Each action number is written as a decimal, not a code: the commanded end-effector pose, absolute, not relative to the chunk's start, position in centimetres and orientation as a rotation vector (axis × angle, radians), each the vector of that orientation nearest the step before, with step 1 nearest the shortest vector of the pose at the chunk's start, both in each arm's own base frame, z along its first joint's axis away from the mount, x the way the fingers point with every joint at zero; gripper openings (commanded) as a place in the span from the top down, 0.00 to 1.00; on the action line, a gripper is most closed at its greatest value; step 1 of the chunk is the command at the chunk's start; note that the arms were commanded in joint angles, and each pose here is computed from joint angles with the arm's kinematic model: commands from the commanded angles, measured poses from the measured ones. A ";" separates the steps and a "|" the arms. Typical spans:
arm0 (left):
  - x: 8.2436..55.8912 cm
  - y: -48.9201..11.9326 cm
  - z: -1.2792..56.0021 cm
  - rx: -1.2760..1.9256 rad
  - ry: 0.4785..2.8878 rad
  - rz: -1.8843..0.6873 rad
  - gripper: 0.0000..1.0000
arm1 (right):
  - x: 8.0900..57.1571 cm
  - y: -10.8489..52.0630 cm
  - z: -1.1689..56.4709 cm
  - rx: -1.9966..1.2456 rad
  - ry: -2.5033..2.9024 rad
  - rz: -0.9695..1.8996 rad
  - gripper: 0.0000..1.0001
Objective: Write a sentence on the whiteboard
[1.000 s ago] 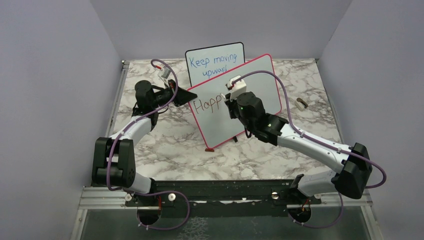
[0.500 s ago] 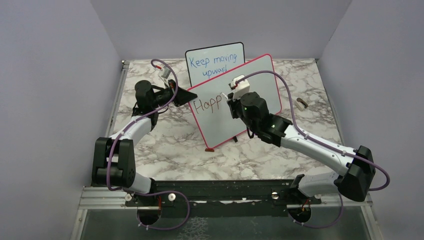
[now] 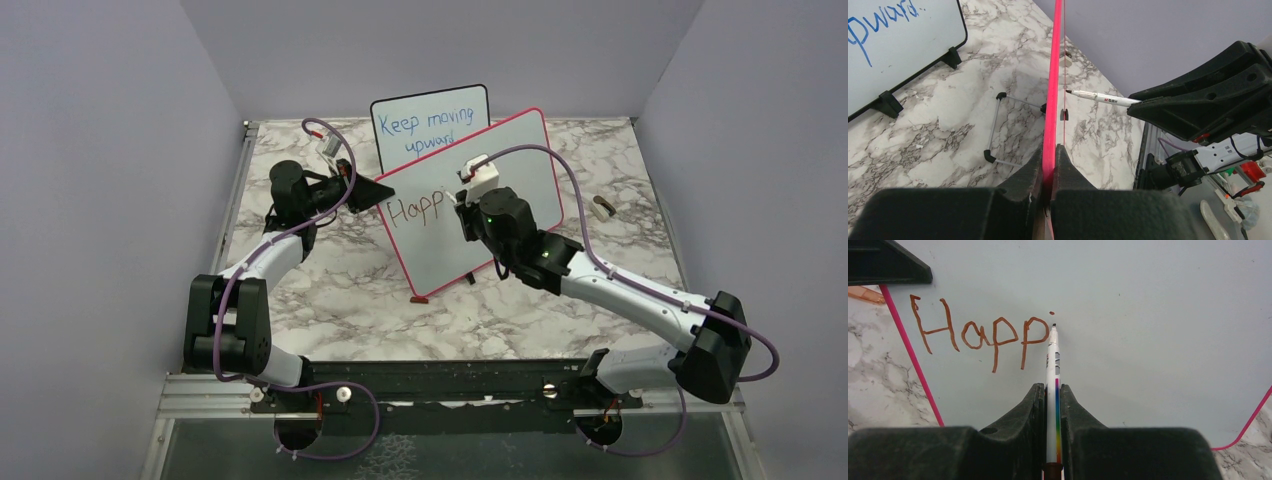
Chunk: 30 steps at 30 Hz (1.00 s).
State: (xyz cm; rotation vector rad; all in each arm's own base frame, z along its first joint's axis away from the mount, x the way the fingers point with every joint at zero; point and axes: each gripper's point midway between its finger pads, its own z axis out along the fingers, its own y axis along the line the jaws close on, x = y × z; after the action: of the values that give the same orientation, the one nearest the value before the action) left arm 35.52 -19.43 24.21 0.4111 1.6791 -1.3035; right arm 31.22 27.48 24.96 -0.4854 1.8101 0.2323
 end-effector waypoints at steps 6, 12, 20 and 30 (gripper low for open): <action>35.6 -19.6 22.5 0.432 1.720 -1.298 1.00 | 31.9 27.9 24.6 -0.466 1.804 0.238 0.99; 35.6 -19.6 22.5 0.431 1.721 -1.298 1.00 | 32.2 27.8 24.9 -0.447 1.790 0.228 0.99; 35.6 -19.6 22.6 0.433 1.719 -1.297 1.00 | 32.2 27.7 25.0 -0.450 1.795 0.219 0.99; 35.6 -19.6 22.6 0.432 1.719 -1.295 1.00 | 31.3 26.5 23.2 -0.457 1.852 0.193 0.99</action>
State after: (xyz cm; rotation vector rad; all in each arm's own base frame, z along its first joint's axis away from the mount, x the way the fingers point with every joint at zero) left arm 35.52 -19.43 24.19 0.4102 1.6810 -1.3040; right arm 31.53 27.72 24.29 -0.4777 1.8147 0.2272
